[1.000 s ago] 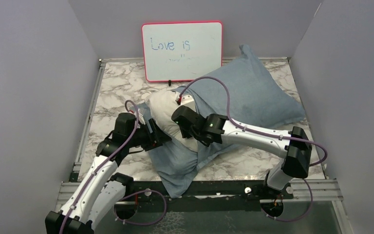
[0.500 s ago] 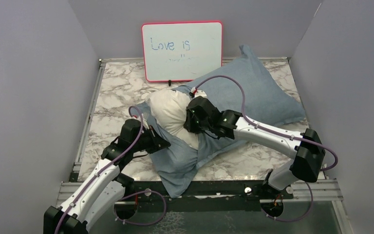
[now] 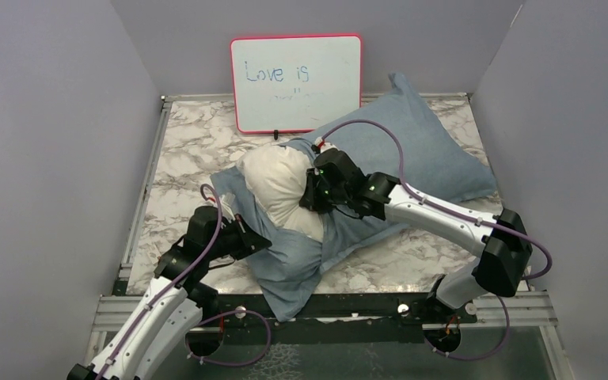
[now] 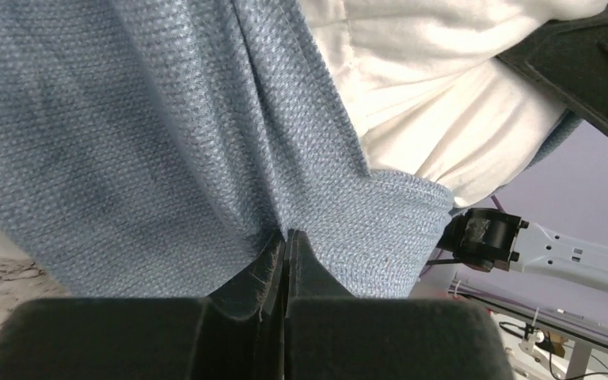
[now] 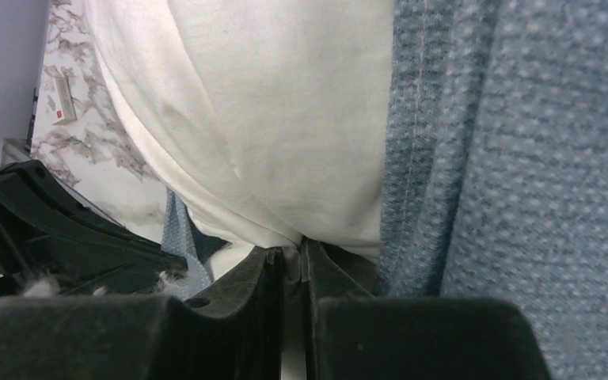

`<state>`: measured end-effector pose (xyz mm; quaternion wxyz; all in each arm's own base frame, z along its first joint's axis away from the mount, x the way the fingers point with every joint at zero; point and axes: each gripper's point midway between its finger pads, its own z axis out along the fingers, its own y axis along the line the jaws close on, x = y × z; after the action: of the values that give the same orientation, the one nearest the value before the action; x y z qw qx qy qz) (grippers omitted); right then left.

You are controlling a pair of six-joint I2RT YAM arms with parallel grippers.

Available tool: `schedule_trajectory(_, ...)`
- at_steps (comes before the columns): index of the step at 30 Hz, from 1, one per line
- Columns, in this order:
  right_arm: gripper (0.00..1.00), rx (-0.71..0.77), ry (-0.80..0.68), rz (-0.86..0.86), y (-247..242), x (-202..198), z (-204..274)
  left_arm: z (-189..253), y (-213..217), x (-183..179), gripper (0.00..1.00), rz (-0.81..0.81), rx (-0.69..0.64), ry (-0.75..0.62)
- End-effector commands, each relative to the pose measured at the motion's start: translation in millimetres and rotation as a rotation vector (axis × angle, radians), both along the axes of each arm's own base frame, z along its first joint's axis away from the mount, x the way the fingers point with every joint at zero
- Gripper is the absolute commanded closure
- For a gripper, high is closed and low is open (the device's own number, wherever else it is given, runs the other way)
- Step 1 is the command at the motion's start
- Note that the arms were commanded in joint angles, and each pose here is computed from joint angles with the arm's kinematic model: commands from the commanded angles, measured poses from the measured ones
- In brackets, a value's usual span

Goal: Remove the pillowcase from the pillow
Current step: Remove the pillow from the pillowcase.

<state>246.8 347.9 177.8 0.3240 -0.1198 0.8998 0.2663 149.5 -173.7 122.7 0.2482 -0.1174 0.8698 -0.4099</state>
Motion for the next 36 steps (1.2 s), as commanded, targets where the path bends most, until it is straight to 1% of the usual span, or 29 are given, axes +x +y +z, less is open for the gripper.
schedule_trajectory(1,0.98,0.066,-0.065,0.022,4.8,14.9,18.0,-12.1,6.8,-22.9,1.0,-0.023,0.048,0.107)
schedule_trajectory(5,0.99,0.095,0.012,0.134,16.5,-6.8,8.8,16.0,-1.8,-5.9,1.0,0.003,-0.015,0.043)
schedule_trajectory(6,0.99,0.1,0.03,0.145,17.0,-11.0,4.7,28.0,-4.7,0.4,0.92,0.013,-0.042,0.012)
schedule_trajectory(8,0.99,0.107,0.052,0.154,16.6,-16.2,-2.2,48.2,-10.2,10.6,0.79,0.031,-0.094,-0.031)
schedule_trajectory(10,0.99,0.107,0.067,0.158,14.8,-20.3,-6.7,64.0,-15.2,18.6,0.58,0.042,-0.137,-0.057)
schedule_trajectory(12,0.99,0.109,0.077,0.165,14.1,-23.7,-8.7,72.8,-19.0,24.6,0.45,0.048,-0.16,-0.063)
schedule_trajectory(14,0.99,0.111,0.082,0.171,13.8,-26.1,-9.4,74.7,-21.3,28.6,0.38,0.046,-0.161,-0.058)
schedule_trajectory(15,0.99,0.111,0.081,0.172,13.6,-26.8,-9.1,73.8,-22.2,30.2,0.36,0.045,-0.156,-0.051)
schedule_trajectory(18,0.99,0.112,0.08,0.172,13.0,-28.0,-7.5,61.8,-25.0,32.4,0.35,0.026,-0.125,-0.01)
schedule_trajectory(20,0.99,0.112,0.075,0.167,12.2,-27.5,-5.4,47.0,-25.2,31.8,0.35,0.007,-0.082,0.033)
schedule_trajectory(22,0.99,0.112,0.065,0.159,10.6,-26.3,-2.2,31.0,-20.1,31.9,0.36,0.006,-0.012,0.069)
schedule_trajectory(24,0.99,0.112,0.053,0.15,8.8,-24.9,2.0,19.2,-14.3,33.1,0.37,0.013,0.045,0.084)
schedule_trajectory(26,0.99,0.115,0.036,0.146,7.5,-23.4,7.1,12.7,-12.2,33.5,0.4,0.008,0.073,0.091)
schedule_trajectory(27,0.99,0.113,0.029,0.141,6.7,-22.1,8.6,11.3,-12.7,33.0,0.45,0.0,0.078,0.093)
schedule_trajectory(28,0.99,0.111,0.021,0.133,5.7,-20.5,10.7,10.2,-13.1,32.7,0.52,-0.009,0.082,0.094)
schedule_trajectory(30,0.99,0.105,0.007,0.114,3.9,-16.6,13.3,9.4,-13.8,31.3,0.69,-0.029,0.088,0.088)
schedule_trajectory(32,0.99,0.1,-0.012,0.082,1.6,-10.7,16.6,8.4,-14.5,27.4,0.88,-0.054,0.091,0.089)
schedule_trajectory(33,0.99,0.096,-0.02,0.064,0.0,-7.7,18.0,7.8,-14.5,24.6,0.94,-0.066,0.092,0.092)
schedule_trajectory(34,0.99,0.091,-0.037,0.032,-2.5,-2.2,20.0,6.4,-14.3,21.0,1.0,-0.077,0.092,0.097)
schedule_trajectory(36,0.99,0.101,-0.062,-0.014,-4.6,5.5,27.1,5.6,-12.5,13.5,1.0,-0.093,0.094,0.102)
